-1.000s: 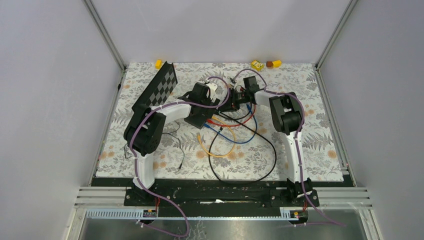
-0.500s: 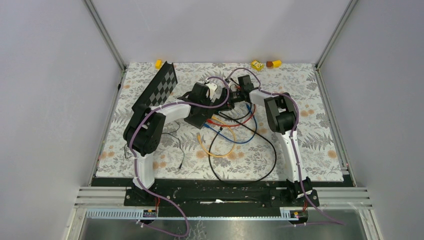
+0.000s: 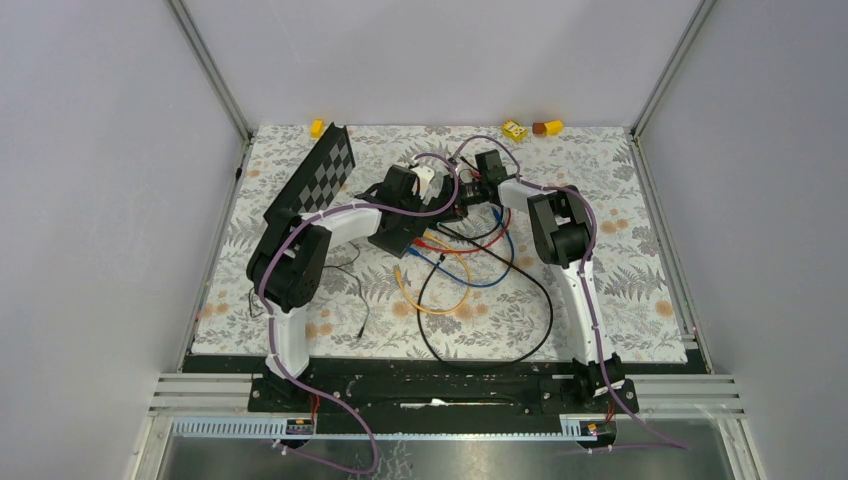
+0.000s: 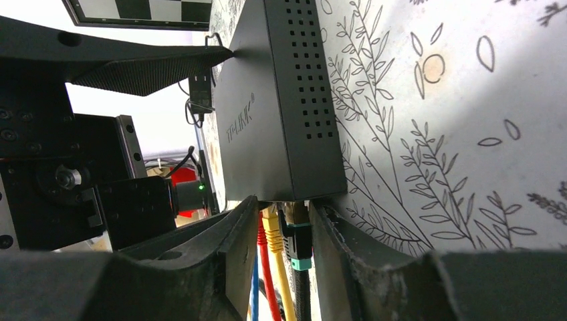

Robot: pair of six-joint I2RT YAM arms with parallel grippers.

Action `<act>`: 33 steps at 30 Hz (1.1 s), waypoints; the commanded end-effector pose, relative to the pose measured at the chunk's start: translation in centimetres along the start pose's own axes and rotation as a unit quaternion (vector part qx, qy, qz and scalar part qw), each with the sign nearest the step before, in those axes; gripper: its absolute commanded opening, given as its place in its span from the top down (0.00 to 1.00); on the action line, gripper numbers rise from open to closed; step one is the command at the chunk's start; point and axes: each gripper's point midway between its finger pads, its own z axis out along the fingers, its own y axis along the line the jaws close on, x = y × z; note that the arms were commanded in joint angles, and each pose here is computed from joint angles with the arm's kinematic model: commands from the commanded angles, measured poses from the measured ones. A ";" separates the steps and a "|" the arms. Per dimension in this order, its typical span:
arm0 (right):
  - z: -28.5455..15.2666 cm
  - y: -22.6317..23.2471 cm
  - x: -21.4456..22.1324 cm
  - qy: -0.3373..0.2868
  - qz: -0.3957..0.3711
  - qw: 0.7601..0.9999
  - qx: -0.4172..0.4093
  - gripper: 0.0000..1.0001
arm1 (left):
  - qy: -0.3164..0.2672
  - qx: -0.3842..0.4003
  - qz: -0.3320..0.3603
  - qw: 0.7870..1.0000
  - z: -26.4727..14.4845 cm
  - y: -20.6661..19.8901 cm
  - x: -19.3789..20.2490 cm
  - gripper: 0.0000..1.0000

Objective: Pull the plug from the switch port
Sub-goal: Pull the connector from the switch port.

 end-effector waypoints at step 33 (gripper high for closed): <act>-0.6 -6.7 1.9 0.007 0.081 0.988 0.134 0.87 | 0.064 -0.004 -0.012 0.998 -0.4 0.8 4.2 0.03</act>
